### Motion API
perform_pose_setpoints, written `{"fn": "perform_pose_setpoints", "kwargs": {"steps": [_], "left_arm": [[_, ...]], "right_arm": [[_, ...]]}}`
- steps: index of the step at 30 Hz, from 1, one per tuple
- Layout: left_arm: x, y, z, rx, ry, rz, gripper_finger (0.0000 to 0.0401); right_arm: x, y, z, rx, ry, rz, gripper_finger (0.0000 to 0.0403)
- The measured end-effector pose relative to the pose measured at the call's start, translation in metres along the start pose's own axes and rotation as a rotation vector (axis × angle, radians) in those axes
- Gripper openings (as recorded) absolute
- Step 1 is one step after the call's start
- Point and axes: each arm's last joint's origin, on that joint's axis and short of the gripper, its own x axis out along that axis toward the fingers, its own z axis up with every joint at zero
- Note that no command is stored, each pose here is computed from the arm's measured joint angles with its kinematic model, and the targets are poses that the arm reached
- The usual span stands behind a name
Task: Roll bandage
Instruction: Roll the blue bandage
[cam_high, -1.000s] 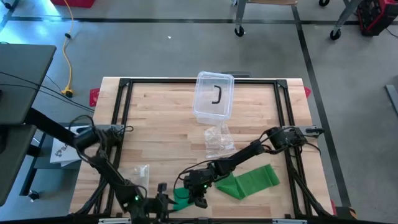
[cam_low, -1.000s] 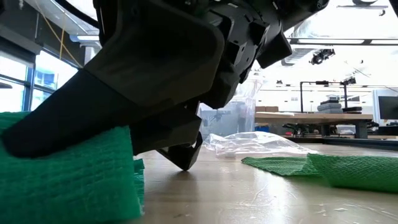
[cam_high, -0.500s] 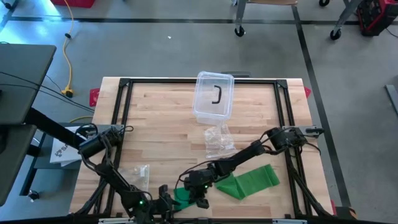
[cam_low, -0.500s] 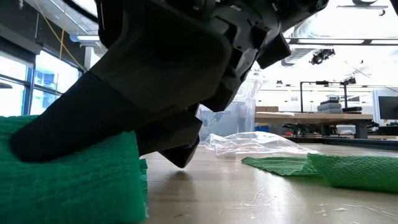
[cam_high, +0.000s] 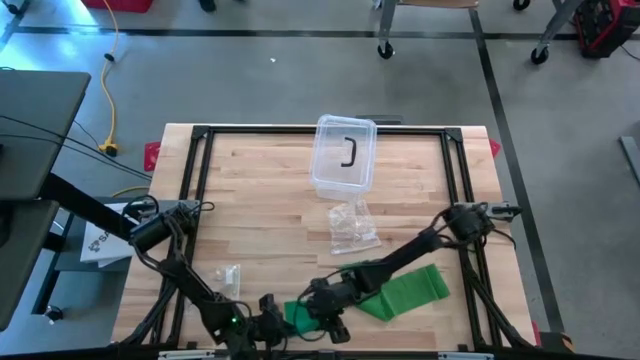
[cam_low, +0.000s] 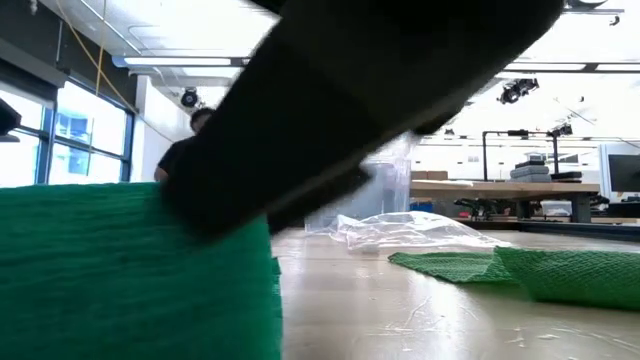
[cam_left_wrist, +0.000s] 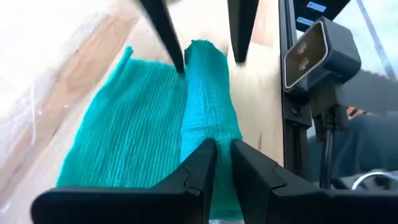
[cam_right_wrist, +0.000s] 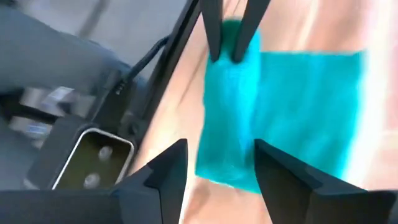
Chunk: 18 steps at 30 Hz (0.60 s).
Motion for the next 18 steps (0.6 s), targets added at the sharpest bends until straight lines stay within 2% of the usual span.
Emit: {"fn": "perform_pose_setpoints", "kwargs": {"steps": [4,8,12,18], "left_arm": [[0.004,-0.002,0.008,-0.065,0.01,-0.011,0.0049],[0.015,0.004,0.021,-0.155,0.062,-0.03,0.0048],[0.026,0.012,0.033,-0.239,0.108,-0.042,0.0048],[0.034,0.02,0.05,-0.256,0.105,-0.061,0.0048]], "right_arm": [[-0.017,0.024,0.006,-0.157,-0.028,-0.123,0.0166],[-0.018,0.05,0.006,-0.287,-0.084,-0.121,0.0159],[-0.01,0.061,-0.002,-0.329,-0.093,-0.18,0.0151],[0.006,0.054,-0.015,-0.344,-0.061,-0.291,0.0149]]}}
